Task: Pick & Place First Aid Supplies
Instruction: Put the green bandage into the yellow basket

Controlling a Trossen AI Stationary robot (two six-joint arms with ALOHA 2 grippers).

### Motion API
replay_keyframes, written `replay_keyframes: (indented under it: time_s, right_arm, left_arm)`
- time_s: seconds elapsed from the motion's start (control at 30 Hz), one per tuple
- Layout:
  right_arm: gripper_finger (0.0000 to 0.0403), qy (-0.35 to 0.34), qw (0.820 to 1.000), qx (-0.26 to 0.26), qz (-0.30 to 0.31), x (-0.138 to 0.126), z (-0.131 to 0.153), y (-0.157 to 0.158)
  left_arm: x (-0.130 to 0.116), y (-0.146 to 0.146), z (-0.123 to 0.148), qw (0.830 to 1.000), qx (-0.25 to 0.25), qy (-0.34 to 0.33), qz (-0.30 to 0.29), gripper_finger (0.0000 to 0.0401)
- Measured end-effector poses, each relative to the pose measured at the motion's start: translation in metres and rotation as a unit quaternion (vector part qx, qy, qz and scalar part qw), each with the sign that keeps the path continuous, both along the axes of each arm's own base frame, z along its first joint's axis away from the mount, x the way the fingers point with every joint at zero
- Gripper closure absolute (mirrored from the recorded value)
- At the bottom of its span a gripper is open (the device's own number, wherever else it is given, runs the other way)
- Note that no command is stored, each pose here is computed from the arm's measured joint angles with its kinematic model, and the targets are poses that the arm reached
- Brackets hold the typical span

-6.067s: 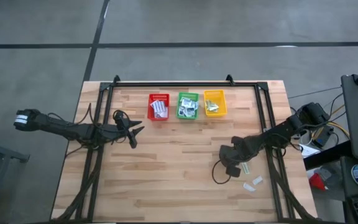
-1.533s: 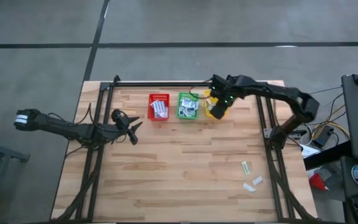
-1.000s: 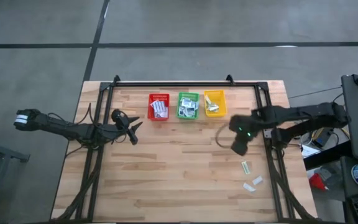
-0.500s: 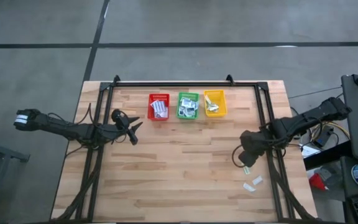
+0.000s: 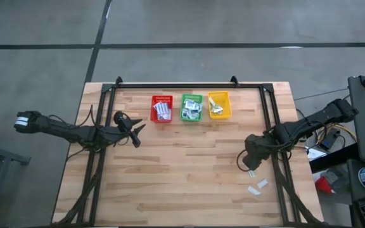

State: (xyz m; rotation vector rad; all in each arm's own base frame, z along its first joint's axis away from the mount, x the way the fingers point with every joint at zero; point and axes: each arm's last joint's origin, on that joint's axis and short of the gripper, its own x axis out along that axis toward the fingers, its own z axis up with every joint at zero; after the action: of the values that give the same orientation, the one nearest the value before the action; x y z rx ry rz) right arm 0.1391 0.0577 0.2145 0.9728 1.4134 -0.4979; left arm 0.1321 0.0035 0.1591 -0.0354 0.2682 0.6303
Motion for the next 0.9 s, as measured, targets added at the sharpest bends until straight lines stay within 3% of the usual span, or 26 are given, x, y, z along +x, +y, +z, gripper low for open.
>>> replay_keyframes:
  time_s: [0.67,0.9]
  right_arm:
    - [0.0248,-0.002,0.999,0.019,-0.035,-0.001,-0.034,0.001]
    - [0.0252,0.044,0.998,0.024,-0.025,-0.001,-0.045,0.013]
  left_arm:
    - [0.0,0.0,0.0,1.0,-0.002,-0.001,-0.001,0.0268]
    - [0.0,0.0,0.0,1.0,-0.002,-0.001,-0.001,0.0268]
